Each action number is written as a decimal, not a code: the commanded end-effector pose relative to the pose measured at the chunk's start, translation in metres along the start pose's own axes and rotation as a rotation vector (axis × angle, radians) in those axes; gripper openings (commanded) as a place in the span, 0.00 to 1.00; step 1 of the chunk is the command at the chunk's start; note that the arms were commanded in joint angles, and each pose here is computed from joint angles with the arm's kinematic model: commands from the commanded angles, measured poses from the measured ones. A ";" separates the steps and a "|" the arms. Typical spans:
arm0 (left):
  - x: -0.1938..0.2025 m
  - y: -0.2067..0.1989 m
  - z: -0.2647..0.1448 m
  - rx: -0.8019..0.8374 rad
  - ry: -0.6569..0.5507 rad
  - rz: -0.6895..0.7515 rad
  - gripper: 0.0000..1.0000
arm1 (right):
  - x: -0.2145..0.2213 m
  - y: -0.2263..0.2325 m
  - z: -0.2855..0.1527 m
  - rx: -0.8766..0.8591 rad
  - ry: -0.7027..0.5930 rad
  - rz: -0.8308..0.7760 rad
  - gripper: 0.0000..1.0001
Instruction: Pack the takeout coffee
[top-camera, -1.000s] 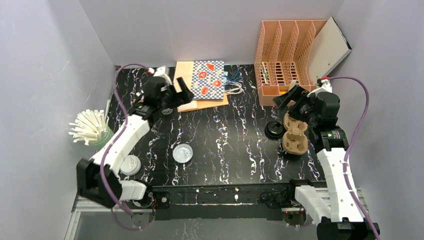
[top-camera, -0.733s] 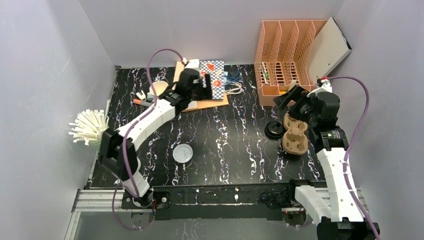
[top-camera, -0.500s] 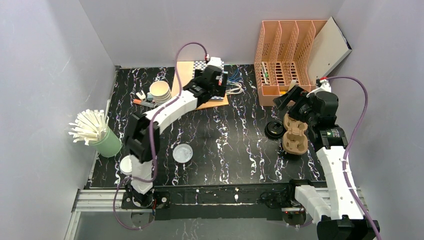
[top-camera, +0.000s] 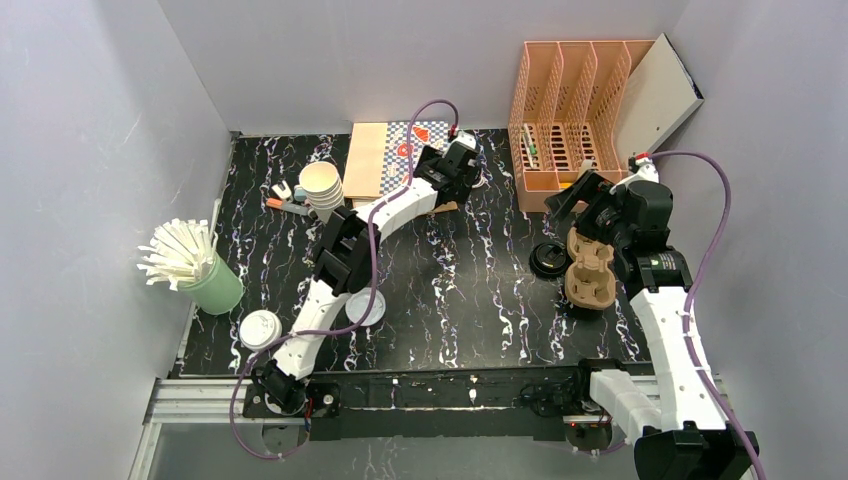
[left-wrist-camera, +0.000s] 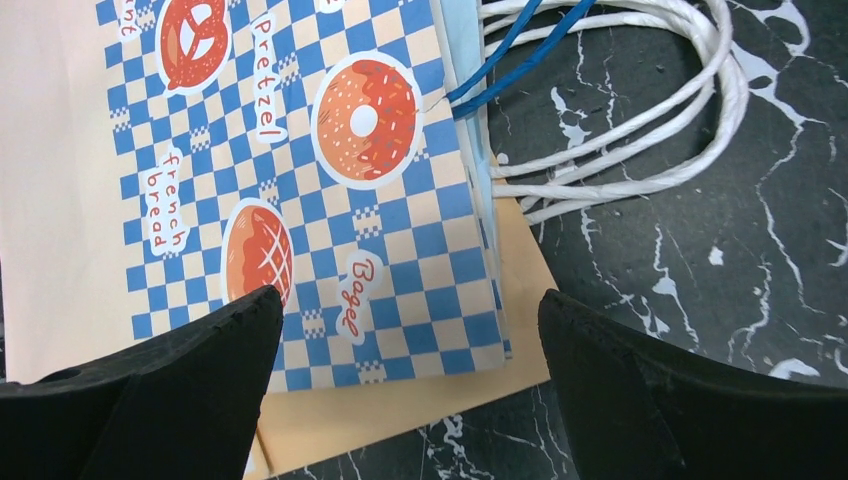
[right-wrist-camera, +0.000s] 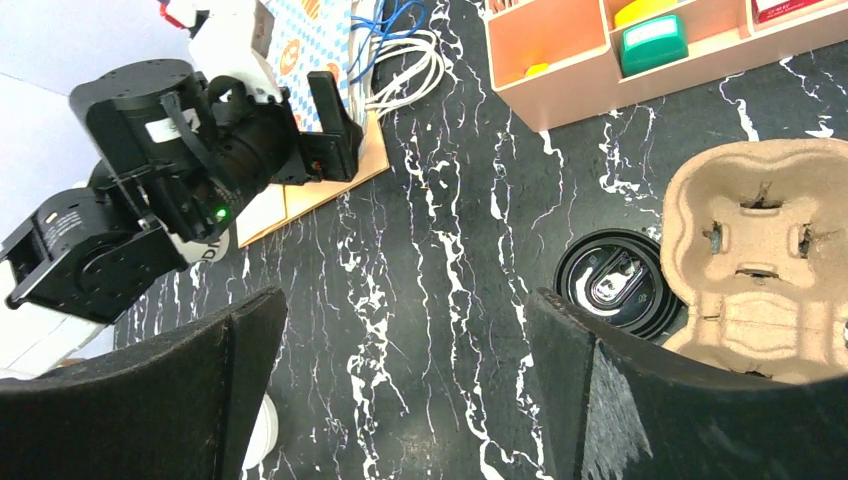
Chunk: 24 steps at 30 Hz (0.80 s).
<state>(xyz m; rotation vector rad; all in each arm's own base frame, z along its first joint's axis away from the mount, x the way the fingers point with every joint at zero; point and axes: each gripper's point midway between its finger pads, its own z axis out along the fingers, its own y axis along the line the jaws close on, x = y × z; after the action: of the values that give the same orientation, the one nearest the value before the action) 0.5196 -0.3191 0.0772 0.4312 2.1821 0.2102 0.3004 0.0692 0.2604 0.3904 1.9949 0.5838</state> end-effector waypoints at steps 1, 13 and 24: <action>-0.024 0.008 -0.001 -0.059 -0.057 0.008 0.96 | -0.008 0.008 -0.002 -0.045 -0.040 -0.018 0.98; -0.031 0.019 0.002 -0.121 -0.095 0.051 0.36 | -0.006 0.007 0.007 -0.047 -0.017 -0.032 0.98; -0.055 0.031 -0.034 -0.132 -0.141 0.077 0.00 | -0.001 0.012 0.007 -0.077 0.004 -0.018 0.98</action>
<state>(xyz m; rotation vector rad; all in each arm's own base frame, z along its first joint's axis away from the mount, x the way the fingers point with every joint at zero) 0.5329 -0.3206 0.0730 0.5085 2.0972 0.3438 0.3042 0.0748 0.2537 0.3604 2.0162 0.6093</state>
